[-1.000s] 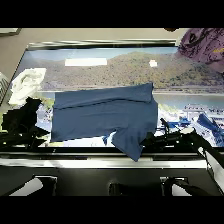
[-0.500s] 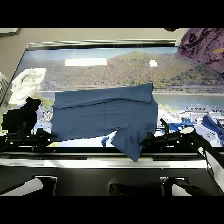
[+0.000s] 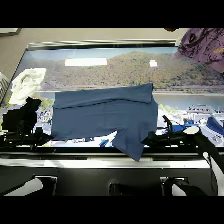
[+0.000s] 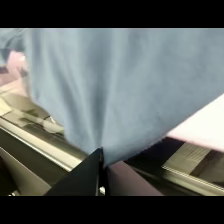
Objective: Fold the clothes and pants, and hang the long-sleeved shirts on hangers.
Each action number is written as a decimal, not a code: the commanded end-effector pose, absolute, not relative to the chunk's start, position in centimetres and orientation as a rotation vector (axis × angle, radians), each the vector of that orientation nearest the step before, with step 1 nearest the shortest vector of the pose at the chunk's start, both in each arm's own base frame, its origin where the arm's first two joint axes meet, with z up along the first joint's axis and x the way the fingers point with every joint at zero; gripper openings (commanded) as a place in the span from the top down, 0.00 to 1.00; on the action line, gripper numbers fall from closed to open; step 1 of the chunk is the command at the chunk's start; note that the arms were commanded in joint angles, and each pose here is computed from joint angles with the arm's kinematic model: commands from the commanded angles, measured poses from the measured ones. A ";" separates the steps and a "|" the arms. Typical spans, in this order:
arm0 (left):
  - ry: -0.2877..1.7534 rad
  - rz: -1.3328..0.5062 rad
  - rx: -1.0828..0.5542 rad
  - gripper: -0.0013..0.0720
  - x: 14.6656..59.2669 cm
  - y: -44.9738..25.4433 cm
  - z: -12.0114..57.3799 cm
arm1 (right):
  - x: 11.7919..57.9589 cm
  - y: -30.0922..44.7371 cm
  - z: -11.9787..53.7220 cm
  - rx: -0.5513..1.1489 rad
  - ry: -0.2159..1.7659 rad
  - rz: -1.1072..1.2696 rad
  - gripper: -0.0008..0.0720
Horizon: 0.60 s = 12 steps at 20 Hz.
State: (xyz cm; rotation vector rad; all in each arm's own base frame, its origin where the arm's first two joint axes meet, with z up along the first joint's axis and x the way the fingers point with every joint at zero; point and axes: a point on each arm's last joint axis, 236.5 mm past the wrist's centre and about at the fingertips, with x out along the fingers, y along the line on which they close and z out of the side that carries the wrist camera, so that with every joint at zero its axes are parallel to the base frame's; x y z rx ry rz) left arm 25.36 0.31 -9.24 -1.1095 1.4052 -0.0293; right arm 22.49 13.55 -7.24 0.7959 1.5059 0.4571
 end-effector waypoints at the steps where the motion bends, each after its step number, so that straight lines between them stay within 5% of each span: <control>1: 1.424 0.056 -1.089 0.96 24.0 0.8 -6.9 | 20.4 12.5 -4.9 0.689 1.508 0.435 0.95; 7: 1.268 0.253 -0.887 0.96 21.8 3.3 -1.8 | 15.9 11.2 -0.1 0.543 1.443 0.394 0.96; 12: 1.129 0.216 -0.781 0.96 25.9 3.4 -0.4 | 20.5 9.0 2.4 0.422 1.299 0.353 0.96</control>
